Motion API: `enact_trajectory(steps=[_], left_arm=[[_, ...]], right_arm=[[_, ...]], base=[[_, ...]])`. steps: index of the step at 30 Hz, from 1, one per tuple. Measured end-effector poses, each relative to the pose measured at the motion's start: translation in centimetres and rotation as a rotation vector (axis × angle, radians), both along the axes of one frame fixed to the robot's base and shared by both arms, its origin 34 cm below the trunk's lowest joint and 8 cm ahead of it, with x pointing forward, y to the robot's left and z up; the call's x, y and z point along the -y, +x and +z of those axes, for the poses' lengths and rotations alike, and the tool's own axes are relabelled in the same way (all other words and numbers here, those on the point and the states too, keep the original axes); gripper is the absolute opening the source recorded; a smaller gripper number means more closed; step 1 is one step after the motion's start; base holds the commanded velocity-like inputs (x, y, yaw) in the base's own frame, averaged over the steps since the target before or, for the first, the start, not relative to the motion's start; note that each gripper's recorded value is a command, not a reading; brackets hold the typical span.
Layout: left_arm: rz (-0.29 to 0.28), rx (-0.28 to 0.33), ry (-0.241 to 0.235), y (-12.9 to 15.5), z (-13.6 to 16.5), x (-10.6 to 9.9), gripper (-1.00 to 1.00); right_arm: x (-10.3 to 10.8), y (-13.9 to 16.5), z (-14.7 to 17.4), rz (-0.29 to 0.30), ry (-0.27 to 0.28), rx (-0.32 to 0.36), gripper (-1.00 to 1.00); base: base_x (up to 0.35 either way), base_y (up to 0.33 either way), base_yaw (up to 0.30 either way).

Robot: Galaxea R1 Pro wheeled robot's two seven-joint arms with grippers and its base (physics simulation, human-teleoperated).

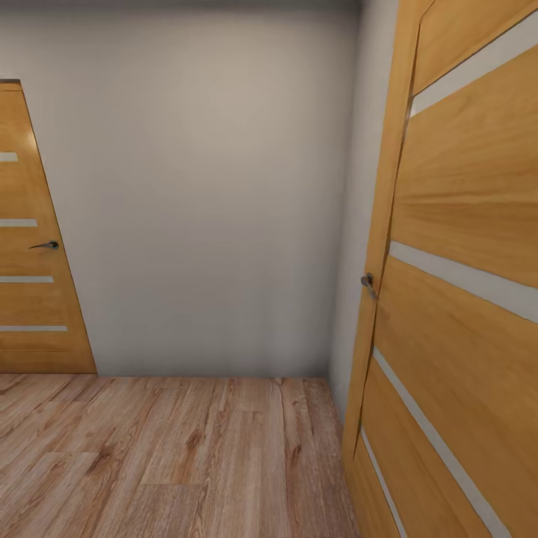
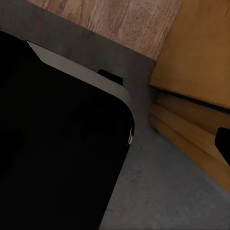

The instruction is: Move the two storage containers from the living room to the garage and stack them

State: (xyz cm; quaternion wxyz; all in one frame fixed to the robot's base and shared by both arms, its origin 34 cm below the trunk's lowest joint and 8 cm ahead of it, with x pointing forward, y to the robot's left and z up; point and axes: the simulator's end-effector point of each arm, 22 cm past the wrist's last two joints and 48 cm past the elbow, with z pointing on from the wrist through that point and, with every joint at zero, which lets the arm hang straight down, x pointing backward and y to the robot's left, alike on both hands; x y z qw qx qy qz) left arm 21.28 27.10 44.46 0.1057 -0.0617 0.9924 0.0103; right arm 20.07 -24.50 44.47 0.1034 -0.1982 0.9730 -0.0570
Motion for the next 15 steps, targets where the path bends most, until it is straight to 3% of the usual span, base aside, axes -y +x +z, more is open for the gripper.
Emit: enact_trajectory(steps=[4,10,15], left_arm=[[0.000,0.000,0.000,0.00,0.00,0.00,1.00],[0.001,0.000,0.000,0.00,0.00,0.00,1.00],[0.001,0.000,0.000,0.00,0.00,0.00,1.00]], right_arm=[[0.05,-0.01,0.00,-0.002,-0.001,0.000,1.00],[0.30,0.02,0.00,-0.003,-0.003,0.001,1.00],[0.44,0.02,0.00,-0.005,-0.005,0.001,1.00]], base=[[0.000,0.002,0.100],[0.000,0.000,0.221],[0.000,0.000,0.053]])
